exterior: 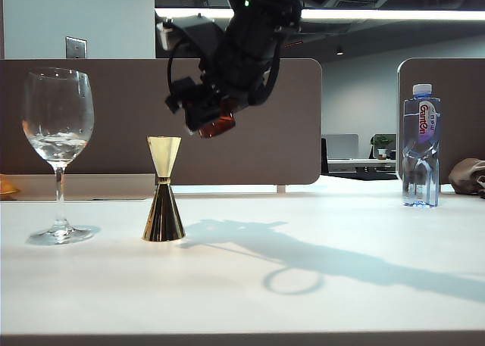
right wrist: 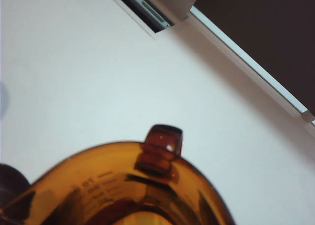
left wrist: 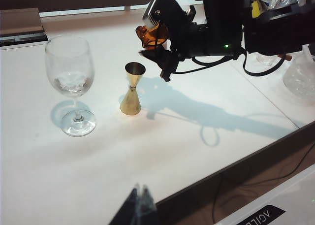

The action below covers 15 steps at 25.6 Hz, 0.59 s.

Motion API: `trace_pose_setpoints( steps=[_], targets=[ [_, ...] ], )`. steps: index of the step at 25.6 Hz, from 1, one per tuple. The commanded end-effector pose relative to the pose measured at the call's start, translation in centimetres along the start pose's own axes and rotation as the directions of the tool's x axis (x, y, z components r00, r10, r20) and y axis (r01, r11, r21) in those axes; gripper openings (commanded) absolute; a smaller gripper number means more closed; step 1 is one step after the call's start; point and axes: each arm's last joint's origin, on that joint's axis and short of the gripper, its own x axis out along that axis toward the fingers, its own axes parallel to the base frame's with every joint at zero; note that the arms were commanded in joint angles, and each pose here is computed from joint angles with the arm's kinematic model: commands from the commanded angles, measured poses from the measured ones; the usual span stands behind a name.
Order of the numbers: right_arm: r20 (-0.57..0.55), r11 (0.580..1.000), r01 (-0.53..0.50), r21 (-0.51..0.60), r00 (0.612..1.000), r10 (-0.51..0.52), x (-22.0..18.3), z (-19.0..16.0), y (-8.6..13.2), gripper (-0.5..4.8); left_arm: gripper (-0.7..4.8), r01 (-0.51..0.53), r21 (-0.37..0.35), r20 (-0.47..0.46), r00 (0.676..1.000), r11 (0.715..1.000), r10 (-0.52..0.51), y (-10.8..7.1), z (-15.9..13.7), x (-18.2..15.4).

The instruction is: Pick up the small amber measuring cup and pour the water in it into the jigger, then pick up the jigger and pour the water in it into the wine glass.

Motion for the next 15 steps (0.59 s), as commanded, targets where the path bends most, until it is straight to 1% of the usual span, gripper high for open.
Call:
trace_pose_setpoints(
  steps=[1, 10, 15],
  targets=[
    [0.037, 0.999, 0.023, -0.028, 0.999, -0.022, -0.09, 0.57, -0.13, 0.39, -0.02, 0.001, 0.000, 0.007, 1.000, 1.000, -0.001, -0.01, 0.09, -0.03],
    [0.041, 0.981, 0.074, -0.178, 0.997, -0.067, -0.05, 0.69, -0.29, 0.39, -0.02, 0.001, 0.000, 0.007, 1.000, 1.000, -0.001, -0.01, 0.09, -0.03],
    [0.058, 0.976, 0.083, -0.199, 0.996, -0.072, -0.07, 0.86, -0.32, 0.39, -0.02, 0.001, 0.000, 0.007, 1.000, 1.000, -0.001, -0.01, 0.09, -0.03]
  ],
)
